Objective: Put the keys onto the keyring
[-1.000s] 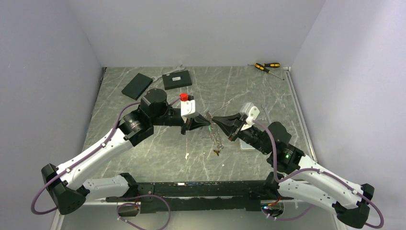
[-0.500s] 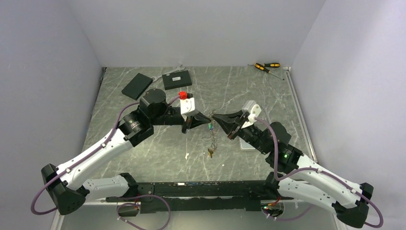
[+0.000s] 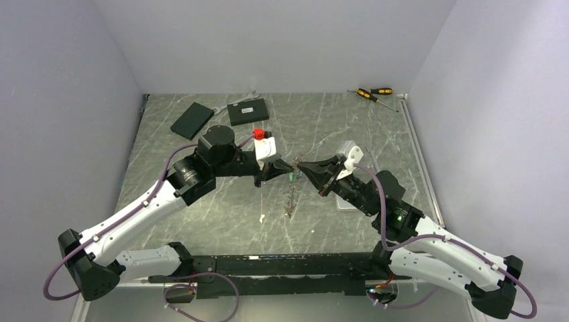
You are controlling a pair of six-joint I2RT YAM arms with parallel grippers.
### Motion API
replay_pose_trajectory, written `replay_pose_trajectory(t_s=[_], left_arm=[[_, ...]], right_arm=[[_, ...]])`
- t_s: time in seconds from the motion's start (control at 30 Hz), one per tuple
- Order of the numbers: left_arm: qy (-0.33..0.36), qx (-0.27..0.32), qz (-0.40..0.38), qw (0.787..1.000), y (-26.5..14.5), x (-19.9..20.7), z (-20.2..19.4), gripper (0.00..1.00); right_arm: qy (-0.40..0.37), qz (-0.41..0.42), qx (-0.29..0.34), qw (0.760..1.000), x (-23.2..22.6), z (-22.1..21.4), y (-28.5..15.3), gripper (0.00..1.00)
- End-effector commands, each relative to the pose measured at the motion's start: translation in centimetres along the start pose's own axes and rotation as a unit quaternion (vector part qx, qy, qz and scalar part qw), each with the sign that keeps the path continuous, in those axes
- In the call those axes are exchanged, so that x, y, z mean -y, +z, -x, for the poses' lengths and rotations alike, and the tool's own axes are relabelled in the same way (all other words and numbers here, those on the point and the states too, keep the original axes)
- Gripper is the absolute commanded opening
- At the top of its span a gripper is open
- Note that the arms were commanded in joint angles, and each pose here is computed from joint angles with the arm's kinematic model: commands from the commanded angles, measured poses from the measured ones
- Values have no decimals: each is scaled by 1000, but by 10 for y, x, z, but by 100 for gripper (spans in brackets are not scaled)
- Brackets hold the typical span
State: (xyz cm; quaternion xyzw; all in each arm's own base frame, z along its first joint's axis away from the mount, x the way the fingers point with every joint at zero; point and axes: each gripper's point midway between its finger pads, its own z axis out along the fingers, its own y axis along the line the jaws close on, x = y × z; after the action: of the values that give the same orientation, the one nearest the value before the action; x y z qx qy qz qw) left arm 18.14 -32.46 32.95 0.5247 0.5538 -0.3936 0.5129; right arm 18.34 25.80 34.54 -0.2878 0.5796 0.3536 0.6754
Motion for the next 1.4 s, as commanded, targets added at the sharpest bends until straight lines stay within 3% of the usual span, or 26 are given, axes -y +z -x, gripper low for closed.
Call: replay_pose_trajectory(t_s=[0.0, 0.17, 0.7, 1.07, 1.37], left_arm=[[16, 15, 0, 1000, -3, 0, 19, 0], [2, 25, -13, 1000, 4, 3, 19, 0], [21, 14, 9, 1000, -4, -3, 21, 0], [0, 24, -5, 1000, 0, 3, 16, 0], [-5, 7, 14, 1000, -3, -2, 14, 0]], right_arm=[[6, 19, 42, 999, -7, 25, -1, 0], [16, 17, 72, 997, -7, 38, 0, 0], [12, 31, 27, 999, -12, 18, 10, 0], [5, -7, 77, 997, 2, 46, 6, 0], [6, -29, 46, 998, 10, 33, 7, 0]])
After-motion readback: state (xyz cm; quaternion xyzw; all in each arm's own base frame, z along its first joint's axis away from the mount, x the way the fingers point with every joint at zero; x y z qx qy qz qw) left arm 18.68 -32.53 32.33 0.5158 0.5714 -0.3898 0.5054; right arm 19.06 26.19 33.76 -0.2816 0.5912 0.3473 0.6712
